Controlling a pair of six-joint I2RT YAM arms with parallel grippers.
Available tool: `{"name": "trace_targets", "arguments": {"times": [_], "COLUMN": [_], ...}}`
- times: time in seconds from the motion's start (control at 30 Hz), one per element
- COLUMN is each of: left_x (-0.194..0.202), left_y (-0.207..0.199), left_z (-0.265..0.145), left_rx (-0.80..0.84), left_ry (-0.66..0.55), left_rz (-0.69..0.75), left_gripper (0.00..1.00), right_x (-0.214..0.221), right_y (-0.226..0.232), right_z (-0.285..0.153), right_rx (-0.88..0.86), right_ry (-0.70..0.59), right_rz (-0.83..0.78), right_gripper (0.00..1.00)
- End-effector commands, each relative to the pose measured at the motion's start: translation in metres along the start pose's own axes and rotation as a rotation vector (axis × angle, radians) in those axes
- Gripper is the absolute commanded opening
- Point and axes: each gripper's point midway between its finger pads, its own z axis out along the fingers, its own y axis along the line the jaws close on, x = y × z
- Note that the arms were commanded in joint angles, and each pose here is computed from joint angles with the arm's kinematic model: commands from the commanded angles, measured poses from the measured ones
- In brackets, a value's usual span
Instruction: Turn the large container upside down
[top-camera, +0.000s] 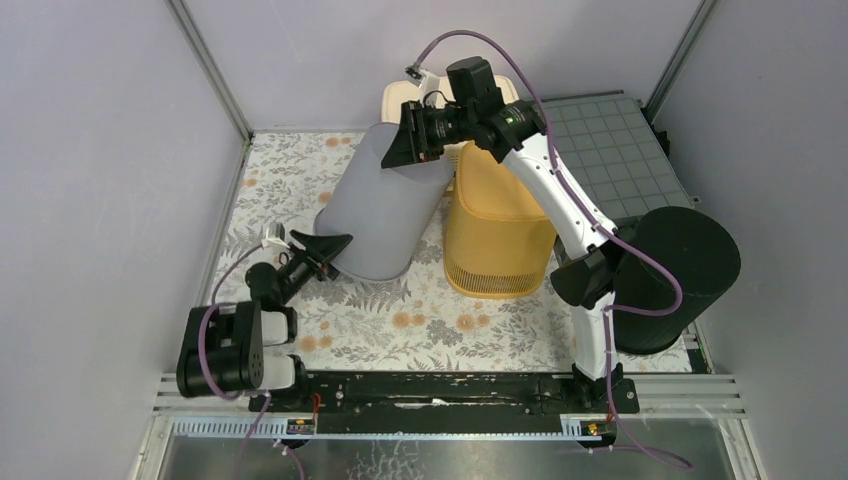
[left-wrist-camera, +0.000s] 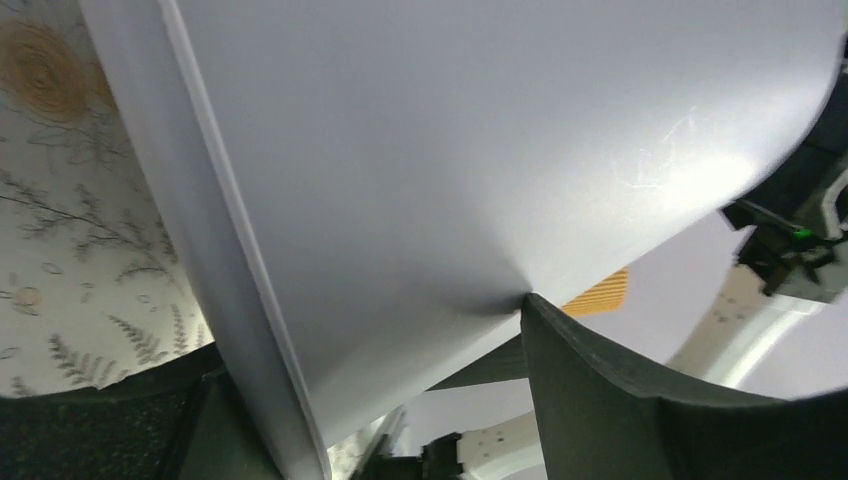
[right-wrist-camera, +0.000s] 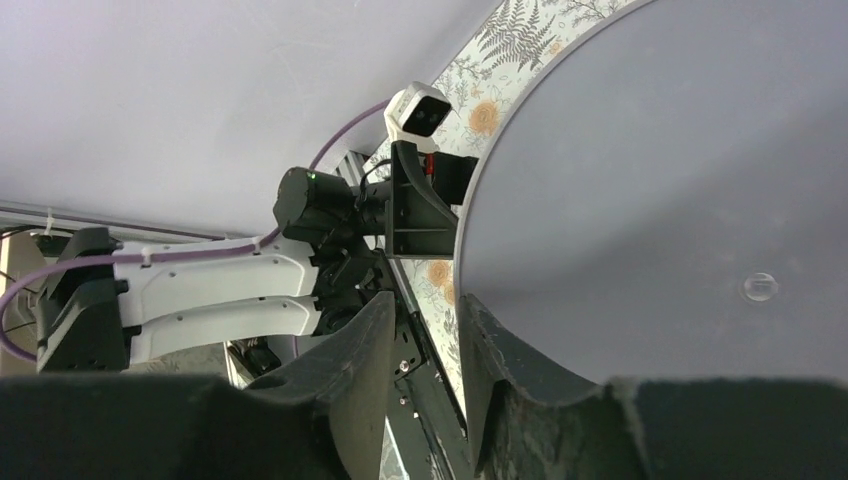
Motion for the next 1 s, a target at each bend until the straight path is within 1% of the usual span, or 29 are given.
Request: {"name": "trace_targets", "arguments": {"times": [0.0,0.07,0.13,0.37,0.53,0.73,0.83,0.97], "left_x": [0.025,0.018,0.013,0.014,0.01,-0.002,-0.008,-0.013], "left_y": [0.076,0.08,0.081,0.105,0.116,0.098,0.082,0.058], "left_z": [-0.016,-0.02,-0.024,-0.041,-0.05,-0.05,-0.051,-0.049], "left_rx": [-0.364,-0.442,-0.491,-0.636,-0.705,-0.717,-0.712,-0.687], "left_ry": [0.125,0.106,0.088,0.084,0.054,0.006,-0.025,-0.044], "left_rz": [-0.011,0.046,0.084,0.098,0.104,0.137,0.173,0.204], "left_gripper": [0.8,0.83,0.84,0.85,0.87,0.88,0.89,0.89], "right_x": [0.026,0.028,0.03,0.043,0.052,0.054,0.05,0.046], "right_y": [0.025,0.024,0.023,0.015,0.01,0.01,0.016,0.019], "right_z": [-0.001,-0.001,-0.002,0.004,0.009,0.007,-0.001,-0.016], "right_rx": [-0.043,-0.037,-0.036,-0.019,-0.002,0.016,0.029,0.089], "right_ry": [0.084,0.087,0.089,0.109,0.122,0.112,0.088,0.043], "right_rz": [0.006,0.008,0.01,0.028,0.04,0.05,0.046,0.053], "right_gripper": [0.39,0.4,0.41,0.43,0.46,0.51,0.56,0.63]}}
